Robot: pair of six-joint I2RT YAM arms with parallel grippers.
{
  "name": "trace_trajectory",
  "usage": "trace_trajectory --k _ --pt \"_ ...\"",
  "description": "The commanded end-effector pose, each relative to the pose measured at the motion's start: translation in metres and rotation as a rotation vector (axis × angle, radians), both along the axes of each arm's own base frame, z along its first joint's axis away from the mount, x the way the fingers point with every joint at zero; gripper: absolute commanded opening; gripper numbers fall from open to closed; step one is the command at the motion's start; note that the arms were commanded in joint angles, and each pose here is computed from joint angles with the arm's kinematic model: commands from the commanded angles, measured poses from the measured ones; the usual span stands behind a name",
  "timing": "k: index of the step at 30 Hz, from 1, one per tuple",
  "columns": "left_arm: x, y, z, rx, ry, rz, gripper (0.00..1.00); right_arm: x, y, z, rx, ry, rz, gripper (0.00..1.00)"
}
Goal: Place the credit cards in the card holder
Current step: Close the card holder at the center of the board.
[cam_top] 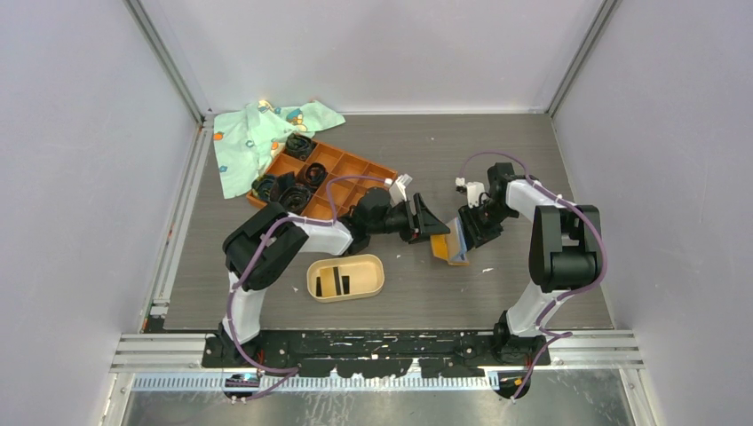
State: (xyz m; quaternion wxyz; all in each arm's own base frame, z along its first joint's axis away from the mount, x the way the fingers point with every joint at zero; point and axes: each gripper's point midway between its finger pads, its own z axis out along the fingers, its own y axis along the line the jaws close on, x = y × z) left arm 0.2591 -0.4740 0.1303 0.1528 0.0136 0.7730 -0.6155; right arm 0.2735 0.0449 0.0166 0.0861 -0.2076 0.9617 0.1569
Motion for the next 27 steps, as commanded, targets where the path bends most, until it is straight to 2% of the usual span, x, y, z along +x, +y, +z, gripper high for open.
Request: trace_trajectory --k 1,11,17,22,27 --pt "-0.002 0.001 0.042 -0.097 -0.082 -0.011 0.57 -0.003 0.009 -0.006 0.036 0.031 0.000 0.40" --pt "-0.003 0.000 0.020 -0.044 -0.060 -0.022 0.57 -0.002 0.017 0.000 0.083 0.021 -0.001 0.40" --pt "-0.002 -0.012 0.003 0.015 -0.043 -0.052 0.57 -0.001 0.025 0.007 0.129 0.008 0.000 0.44" --pt "-0.001 -0.018 -0.019 0.101 -0.012 -0.061 0.47 0.006 0.005 0.003 0.071 -0.013 -0.050 0.42" --pt "0.001 -0.011 -0.051 0.322 0.037 -0.045 0.37 0.012 -0.003 0.006 0.056 -0.047 -0.095 0.37"
